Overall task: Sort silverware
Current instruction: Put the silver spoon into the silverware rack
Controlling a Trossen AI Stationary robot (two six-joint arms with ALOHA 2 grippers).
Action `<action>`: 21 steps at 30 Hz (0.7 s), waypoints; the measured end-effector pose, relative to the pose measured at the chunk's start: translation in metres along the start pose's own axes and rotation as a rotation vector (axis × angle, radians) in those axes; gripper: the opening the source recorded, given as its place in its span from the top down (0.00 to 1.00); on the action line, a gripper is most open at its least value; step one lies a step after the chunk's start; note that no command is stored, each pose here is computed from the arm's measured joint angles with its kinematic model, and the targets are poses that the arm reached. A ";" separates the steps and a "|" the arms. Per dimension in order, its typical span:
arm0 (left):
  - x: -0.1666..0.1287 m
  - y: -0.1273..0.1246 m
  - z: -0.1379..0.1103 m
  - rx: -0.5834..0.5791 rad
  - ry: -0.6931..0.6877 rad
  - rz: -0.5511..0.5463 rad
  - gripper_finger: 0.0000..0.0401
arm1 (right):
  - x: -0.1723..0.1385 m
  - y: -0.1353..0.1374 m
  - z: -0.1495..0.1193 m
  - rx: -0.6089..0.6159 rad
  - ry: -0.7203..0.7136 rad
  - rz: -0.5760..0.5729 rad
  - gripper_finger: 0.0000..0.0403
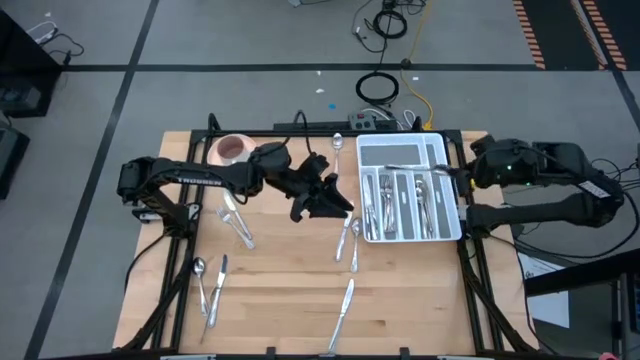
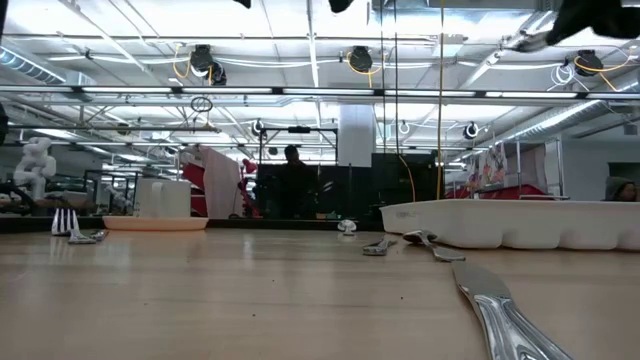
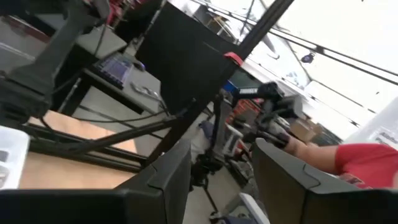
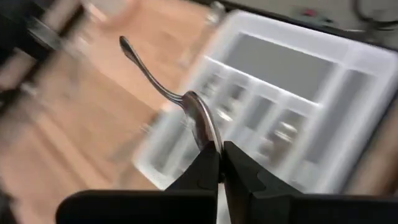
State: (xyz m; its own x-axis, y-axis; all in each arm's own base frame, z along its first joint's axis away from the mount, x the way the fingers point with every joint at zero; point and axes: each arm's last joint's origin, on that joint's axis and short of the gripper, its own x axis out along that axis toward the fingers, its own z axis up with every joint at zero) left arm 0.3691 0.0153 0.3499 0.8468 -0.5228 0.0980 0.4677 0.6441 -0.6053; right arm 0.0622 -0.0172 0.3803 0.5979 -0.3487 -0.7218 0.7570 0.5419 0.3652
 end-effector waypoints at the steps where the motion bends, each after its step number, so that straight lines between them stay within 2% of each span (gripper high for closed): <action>1: -0.001 0.001 0.001 -0.001 0.004 -0.004 0.57 | -0.004 0.000 0.002 -0.034 0.029 -0.038 1.00; 4: -0.004 0.005 0.003 -0.004 0.007 0.005 0.57 | -0.005 0.005 0.008 -0.153 0.136 -0.151 1.00; 7: -0.007 0.007 0.005 -0.005 0.016 -0.002 0.57 | 0.004 0.018 0.015 -0.298 0.186 -0.077 1.00; 8: -0.007 0.007 0.004 -0.009 0.022 -0.001 0.57 | 0.009 0.021 0.017 -0.345 0.219 -0.091 1.00; 14: -0.008 0.007 0.004 -0.036 0.065 -0.039 0.57 | 0.056 0.040 0.030 -0.584 0.406 -0.188 1.00; 21: -0.008 0.008 0.000 -0.066 0.126 -0.065 0.57 | 0.107 0.045 0.046 -0.875 0.614 -0.209 1.00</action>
State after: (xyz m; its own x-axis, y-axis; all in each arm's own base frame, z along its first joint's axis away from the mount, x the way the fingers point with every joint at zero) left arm 0.3657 0.0248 0.3444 0.7745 -0.6312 0.0412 0.4994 0.5702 -0.6522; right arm 0.1725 -0.0651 0.3470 0.0611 -0.1876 -0.9804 0.2329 0.9578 -0.1687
